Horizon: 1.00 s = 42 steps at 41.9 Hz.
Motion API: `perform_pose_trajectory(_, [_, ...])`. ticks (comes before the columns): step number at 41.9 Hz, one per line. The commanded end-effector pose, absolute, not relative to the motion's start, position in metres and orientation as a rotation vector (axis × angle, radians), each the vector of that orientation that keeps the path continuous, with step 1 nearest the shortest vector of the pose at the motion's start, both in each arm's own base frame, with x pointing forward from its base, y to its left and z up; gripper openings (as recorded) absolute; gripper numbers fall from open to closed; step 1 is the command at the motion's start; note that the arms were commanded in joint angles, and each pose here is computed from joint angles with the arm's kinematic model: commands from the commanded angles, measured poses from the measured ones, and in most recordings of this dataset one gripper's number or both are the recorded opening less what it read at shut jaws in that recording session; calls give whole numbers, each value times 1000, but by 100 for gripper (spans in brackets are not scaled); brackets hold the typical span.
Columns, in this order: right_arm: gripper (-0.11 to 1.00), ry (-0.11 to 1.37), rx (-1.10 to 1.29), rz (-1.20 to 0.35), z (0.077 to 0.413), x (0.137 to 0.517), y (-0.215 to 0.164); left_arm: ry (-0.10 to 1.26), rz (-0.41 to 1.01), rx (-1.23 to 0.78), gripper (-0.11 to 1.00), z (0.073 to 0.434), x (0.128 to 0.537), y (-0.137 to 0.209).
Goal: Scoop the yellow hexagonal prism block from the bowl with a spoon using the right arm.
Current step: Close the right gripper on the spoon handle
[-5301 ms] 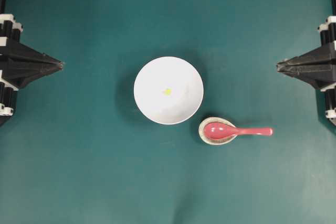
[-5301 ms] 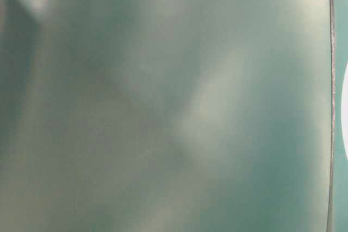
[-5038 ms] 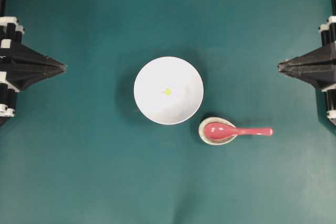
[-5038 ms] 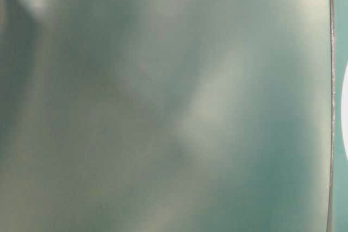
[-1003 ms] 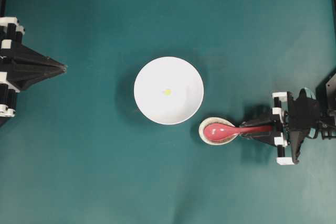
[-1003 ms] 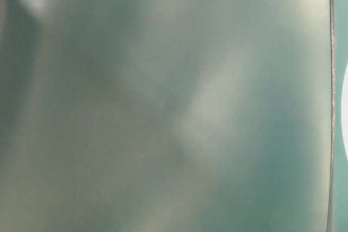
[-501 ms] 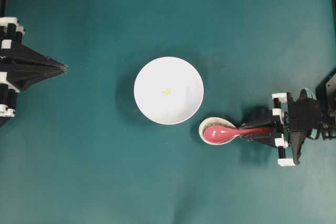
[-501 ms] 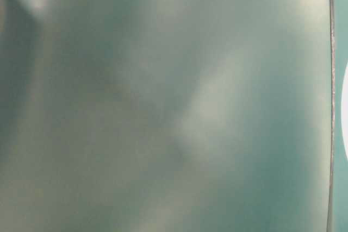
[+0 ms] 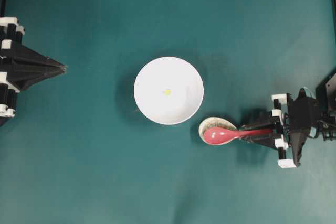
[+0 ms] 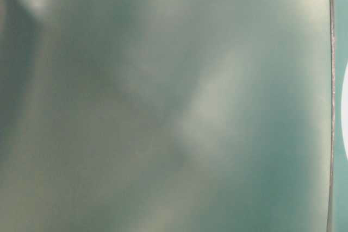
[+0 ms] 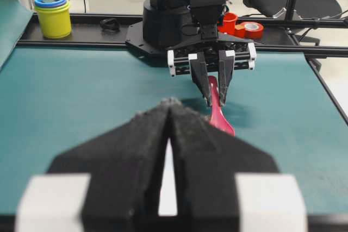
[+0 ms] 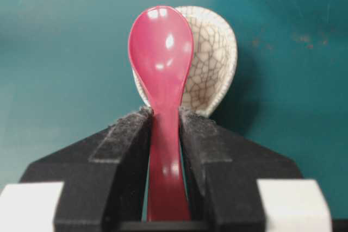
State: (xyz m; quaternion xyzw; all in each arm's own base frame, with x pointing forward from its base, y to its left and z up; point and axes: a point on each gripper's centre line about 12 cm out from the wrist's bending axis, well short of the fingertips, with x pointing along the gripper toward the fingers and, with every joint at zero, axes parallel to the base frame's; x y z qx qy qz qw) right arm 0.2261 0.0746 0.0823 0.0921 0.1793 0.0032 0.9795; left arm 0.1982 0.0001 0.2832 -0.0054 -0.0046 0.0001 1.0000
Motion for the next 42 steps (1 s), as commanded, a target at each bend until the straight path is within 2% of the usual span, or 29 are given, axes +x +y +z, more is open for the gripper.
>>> perform_pose_trajectory(1, [24, 350, 204, -2, 87, 230, 75, -20, 0, -11, 0, 288, 201, 0])
perform_pose_trajectory(9, [24, 360, 207, -18, 85, 230, 71, -20, 0, -11, 0, 288, 201, 0])
perform_pose_trajectory(18, [39, 362, 205, -18, 85, 230, 71, -21, 0, -11, 0, 288, 201, 0])
perform_pose_trajectory(42, [39, 360, 176, -12, 85, 231, 71, -25, 0, -11, 0, 289, 201, 0])
